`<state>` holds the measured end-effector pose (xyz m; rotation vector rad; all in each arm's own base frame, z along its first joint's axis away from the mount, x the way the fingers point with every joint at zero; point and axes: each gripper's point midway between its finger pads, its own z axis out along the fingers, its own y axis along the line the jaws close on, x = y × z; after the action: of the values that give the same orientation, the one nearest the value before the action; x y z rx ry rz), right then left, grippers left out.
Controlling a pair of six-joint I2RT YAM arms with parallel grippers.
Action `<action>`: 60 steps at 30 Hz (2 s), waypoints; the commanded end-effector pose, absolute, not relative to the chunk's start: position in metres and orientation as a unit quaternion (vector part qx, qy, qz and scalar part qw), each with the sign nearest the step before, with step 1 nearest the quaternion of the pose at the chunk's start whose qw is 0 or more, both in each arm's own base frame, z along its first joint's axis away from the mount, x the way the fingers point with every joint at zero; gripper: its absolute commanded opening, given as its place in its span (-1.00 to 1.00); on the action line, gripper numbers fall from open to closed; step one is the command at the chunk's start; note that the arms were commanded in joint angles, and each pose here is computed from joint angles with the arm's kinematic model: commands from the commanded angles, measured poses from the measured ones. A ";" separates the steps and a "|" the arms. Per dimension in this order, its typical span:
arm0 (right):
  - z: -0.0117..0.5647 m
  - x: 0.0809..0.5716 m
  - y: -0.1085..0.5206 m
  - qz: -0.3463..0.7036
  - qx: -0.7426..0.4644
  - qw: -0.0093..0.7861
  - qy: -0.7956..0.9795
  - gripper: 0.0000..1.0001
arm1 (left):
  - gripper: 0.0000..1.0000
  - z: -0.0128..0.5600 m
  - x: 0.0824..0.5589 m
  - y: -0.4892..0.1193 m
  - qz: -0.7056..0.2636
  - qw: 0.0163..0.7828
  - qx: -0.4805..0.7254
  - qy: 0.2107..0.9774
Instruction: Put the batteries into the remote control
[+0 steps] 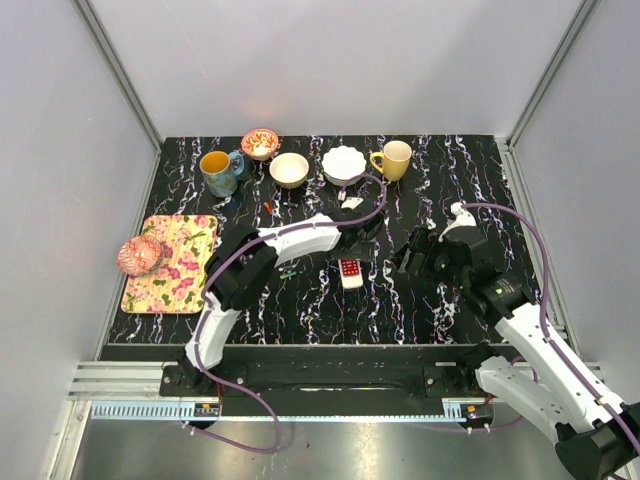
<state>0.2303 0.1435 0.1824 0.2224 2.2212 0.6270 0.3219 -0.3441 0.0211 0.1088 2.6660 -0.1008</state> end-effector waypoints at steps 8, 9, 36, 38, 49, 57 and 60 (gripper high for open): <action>0.191 0.223 0.149 0.279 0.089 0.403 0.867 0.99 | 0.68 0.015 0.332 -0.349 -0.020 0.242 0.034 0.969; 0.190 0.222 0.148 0.277 0.090 0.402 0.868 0.99 | 0.66 0.015 0.331 -0.348 -0.020 0.242 0.034 0.969; 0.252 0.215 0.224 0.514 0.023 0.383 0.767 0.99 | -1.00 0.241 0.291 -0.323 -0.530 0.384 0.055 0.754; 0.263 0.219 0.236 0.558 0.018 0.379 0.738 1.00 | -1.00 0.258 0.282 -0.320 -0.564 0.406 0.065 0.717; 0.295 0.213 0.264 0.677 -0.029 0.348 0.648 0.99 | -1.00 0.323 0.261 -0.304 -0.648 0.457 0.061 0.607; 0.289 0.211 0.270 0.682 -0.054 0.334 0.648 0.99 | -1.00 0.331 0.264 -0.310 -0.689 0.422 0.034 0.588; 0.291 0.210 0.271 0.686 -0.061 0.333 0.644 0.98 | -1.00 0.335 0.265 -0.312 -0.698 0.418 0.030 0.581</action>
<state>0.2181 0.2682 0.2712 -0.0562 1.7671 1.7493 0.2711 -0.3122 0.3028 0.0523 1.5881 -1.6522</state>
